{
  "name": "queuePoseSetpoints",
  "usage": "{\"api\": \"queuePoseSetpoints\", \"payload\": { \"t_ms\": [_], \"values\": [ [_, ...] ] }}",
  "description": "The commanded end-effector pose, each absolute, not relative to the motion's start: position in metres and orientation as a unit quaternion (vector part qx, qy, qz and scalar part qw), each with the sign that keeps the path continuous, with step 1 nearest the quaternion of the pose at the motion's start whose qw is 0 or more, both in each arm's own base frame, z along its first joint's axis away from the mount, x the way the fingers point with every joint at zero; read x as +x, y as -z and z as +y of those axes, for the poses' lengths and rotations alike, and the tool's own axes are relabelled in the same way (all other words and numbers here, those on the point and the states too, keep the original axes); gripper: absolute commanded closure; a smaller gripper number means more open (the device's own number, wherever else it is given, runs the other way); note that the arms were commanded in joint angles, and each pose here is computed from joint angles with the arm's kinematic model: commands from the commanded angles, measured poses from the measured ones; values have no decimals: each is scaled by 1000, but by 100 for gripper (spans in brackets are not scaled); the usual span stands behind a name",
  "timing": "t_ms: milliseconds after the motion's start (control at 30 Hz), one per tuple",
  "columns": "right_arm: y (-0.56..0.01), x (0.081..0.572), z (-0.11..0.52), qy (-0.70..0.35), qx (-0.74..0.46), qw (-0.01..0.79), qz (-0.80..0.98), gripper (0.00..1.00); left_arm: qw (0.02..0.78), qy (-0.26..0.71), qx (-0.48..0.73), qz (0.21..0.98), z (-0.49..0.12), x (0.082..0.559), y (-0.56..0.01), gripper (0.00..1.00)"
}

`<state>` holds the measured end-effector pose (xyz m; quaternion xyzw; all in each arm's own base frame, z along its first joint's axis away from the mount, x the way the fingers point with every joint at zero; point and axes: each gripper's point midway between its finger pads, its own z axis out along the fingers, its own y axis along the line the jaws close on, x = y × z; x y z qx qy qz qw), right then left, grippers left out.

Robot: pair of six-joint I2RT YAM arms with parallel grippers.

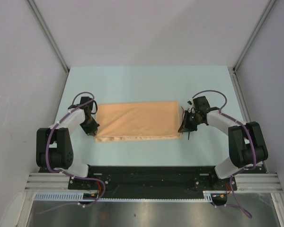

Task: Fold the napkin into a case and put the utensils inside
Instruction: Fold and flatten the napkin at the center of the board.

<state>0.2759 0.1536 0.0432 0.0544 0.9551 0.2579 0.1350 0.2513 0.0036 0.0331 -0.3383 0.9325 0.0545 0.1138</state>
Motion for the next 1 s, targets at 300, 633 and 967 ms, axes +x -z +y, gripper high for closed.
{"api": "queuePoseSetpoints", "payload": {
  "t_ms": [300, 633, 967],
  "values": [
    [-40, 286, 136, -234, 70, 163, 956, 100, 101, -74, -335, 934, 9, 231, -19, 100],
    [-20, 277, 131, -224, 77, 144, 961, 100, 100, -65, -344, 931, 6, 224, -22, 100],
    [-10, 280, 128, -211, 86, 142, 963, 100, 95, -59, -350, 930, 3, 217, -22, 100]
  ]
}}
